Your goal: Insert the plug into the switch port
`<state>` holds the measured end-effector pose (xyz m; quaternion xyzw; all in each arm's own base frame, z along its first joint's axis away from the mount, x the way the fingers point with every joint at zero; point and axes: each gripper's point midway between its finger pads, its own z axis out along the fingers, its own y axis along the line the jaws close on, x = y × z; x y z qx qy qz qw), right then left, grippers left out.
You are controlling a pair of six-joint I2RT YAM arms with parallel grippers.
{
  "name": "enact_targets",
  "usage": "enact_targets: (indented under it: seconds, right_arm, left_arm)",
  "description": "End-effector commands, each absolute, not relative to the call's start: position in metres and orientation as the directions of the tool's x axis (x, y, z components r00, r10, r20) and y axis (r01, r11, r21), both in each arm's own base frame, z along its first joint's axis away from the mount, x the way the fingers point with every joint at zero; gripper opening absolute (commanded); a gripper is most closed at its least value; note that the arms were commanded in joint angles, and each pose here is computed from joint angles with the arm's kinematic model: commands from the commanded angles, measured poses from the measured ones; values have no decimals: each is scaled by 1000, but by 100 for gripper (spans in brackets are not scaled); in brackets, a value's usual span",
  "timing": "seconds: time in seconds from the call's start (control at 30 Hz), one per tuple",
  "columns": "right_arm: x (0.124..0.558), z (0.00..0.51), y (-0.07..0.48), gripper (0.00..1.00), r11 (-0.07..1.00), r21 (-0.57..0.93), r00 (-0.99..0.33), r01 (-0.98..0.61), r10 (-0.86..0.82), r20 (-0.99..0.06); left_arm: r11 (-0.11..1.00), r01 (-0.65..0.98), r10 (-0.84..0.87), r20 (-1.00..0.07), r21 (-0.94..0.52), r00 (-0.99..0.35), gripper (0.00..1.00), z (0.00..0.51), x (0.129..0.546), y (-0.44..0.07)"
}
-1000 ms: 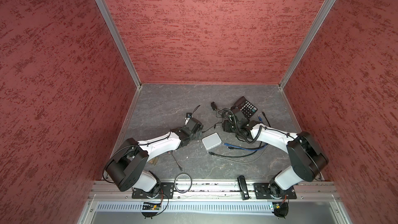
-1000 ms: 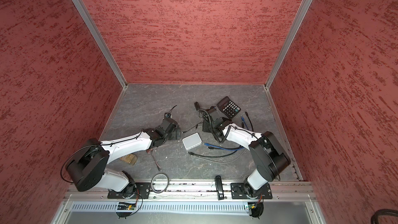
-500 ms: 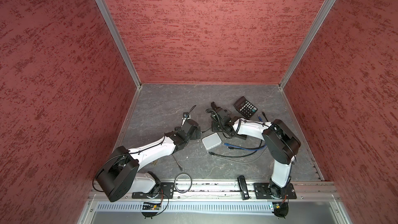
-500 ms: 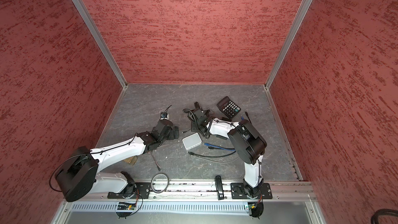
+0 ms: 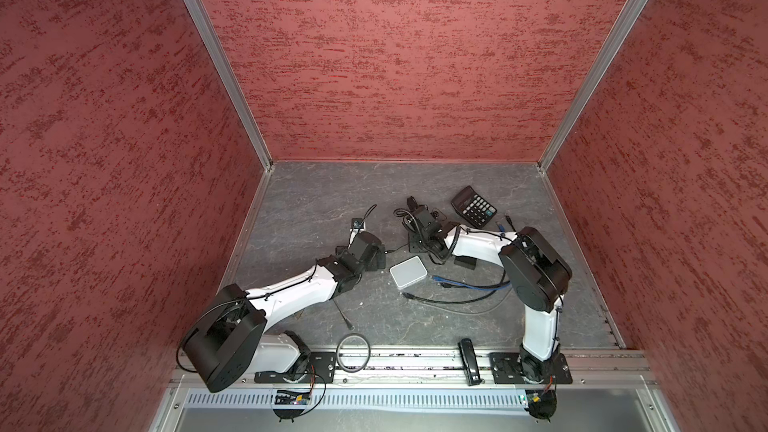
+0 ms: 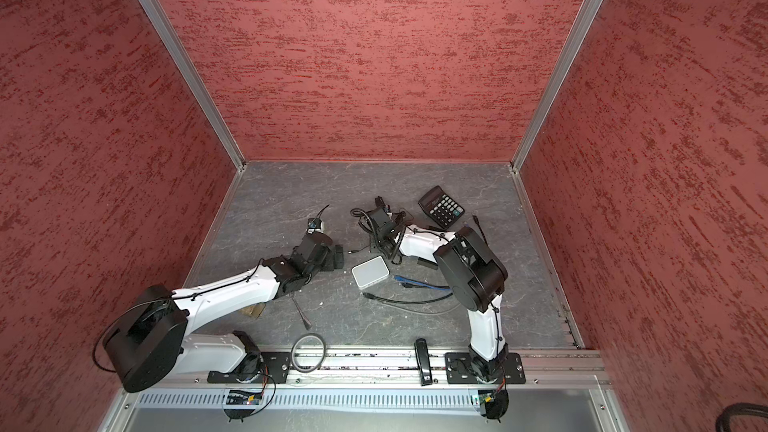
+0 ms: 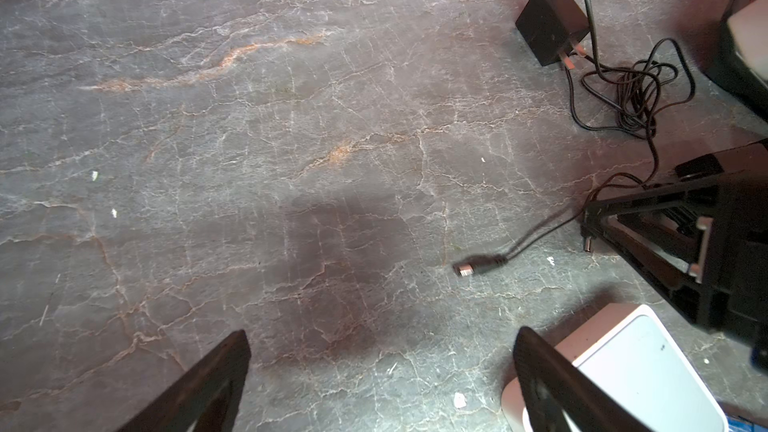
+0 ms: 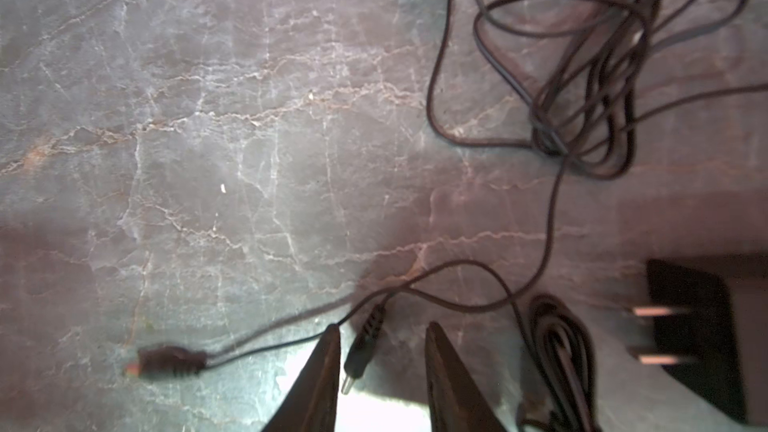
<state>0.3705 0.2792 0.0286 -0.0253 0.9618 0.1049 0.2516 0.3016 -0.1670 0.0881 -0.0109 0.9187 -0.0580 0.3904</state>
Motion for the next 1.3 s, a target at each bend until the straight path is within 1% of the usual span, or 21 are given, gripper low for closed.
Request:
enact_targets:
  seconds: [0.0, 0.2, 0.3, 0.5, 0.7, 0.93, 1.1, 1.27]
  right_arm:
    - [378, 29, 279, 35, 984, 159, -863, -85, 7, -505]
    - [381, 23, 278, 31, 989, 132, -867, -72, 3, -498]
    - [382, 21, 277, 28, 990, 125, -868, -67, 4, -496]
    - [381, 20, 278, 12, 989, 137, -872, -64, 11, -489]
    - [381, 33, 281, 0, 981, 183, -857, -59, 44, -513]
    - [381, 71, 277, 0, 963, 260, -804, -65, 104, -585]
    - [375, 107, 269, 0, 938, 335, -743, -86, 163, -649]
    - [364, 135, 260, 0, 913, 393, -699, -114, 207, -685]
  left_arm:
    - [991, 12, -88, -730, -130, -678, 99, 93, 306, -167]
    - [992, 12, -86, -728, -128, -680, 100, 92, 306, -167]
    - [992, 11, -86, -728, -128, -680, 100, 92, 306, -167]
    - [990, 28, -84, -730, -140, -678, 99, 94, 306, -170]
    - [980, 90, -73, -737, -179, -672, 100, 99, 308, -185]
    - [946, 237, -12, -754, -222, -657, 100, 104, 303, -218]
    - [900, 330, -13, -775, -283, -632, 100, 108, 298, -237]
    - [848, 422, -19, -814, -321, -580, 94, 118, 292, -253]
